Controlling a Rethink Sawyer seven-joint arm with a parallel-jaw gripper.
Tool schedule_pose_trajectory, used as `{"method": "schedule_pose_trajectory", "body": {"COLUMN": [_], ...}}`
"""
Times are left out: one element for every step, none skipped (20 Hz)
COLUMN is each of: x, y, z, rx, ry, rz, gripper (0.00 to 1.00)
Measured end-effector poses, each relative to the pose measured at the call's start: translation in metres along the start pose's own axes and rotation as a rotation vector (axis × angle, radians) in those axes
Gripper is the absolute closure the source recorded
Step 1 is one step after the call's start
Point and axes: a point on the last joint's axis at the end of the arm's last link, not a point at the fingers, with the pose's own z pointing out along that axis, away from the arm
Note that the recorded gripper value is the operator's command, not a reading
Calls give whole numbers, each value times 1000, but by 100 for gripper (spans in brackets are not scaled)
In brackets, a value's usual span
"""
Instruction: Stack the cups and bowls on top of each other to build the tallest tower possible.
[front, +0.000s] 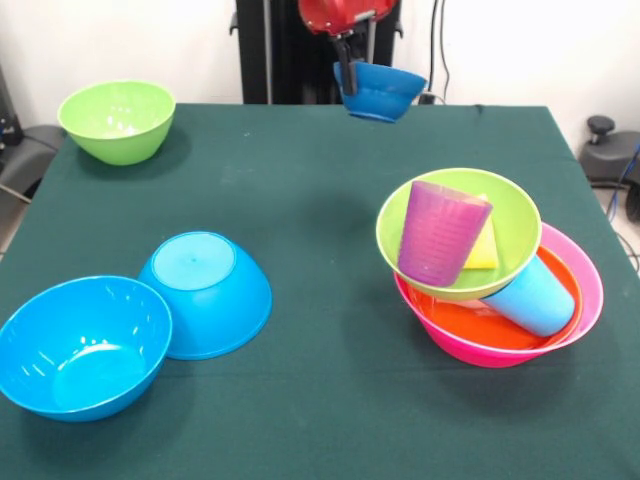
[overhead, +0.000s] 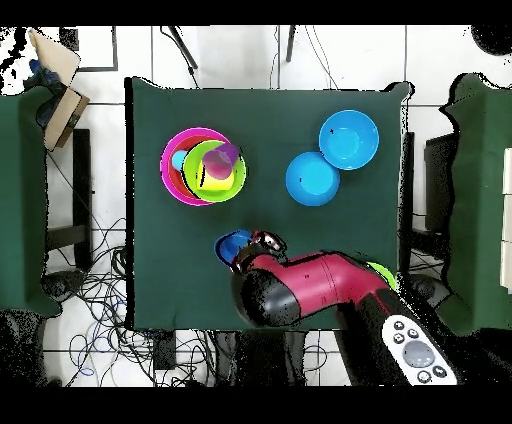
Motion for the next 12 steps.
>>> {"method": "schedule_pose_trajectory", "body": {"x": [-8, -11, -15, -20, -27, -29, -33, -39, -46, -50, -54, -58], "y": [-6, -9, -13, -21, -32, -36, -43, -52, -65, -70, -76, -81], "z": [0, 0, 0, -1, -2, -2, -3, -5, -7, -9, -10, -11], "rx": [11, 16, 24, 37, 53, 60, 69, 82, 99, 107, 115, 122], "ry": [-4, -6, -7, -7, -6, -6, -6, -5, -6, -8, -11, -13], "rz": [20, 32, 46, 71, 97, 110, 126, 150, 183, 197, 211, 225], "gripper": [100, 100, 100, 100, 100, 100, 100, 100, 100, 100, 100, 100]}}
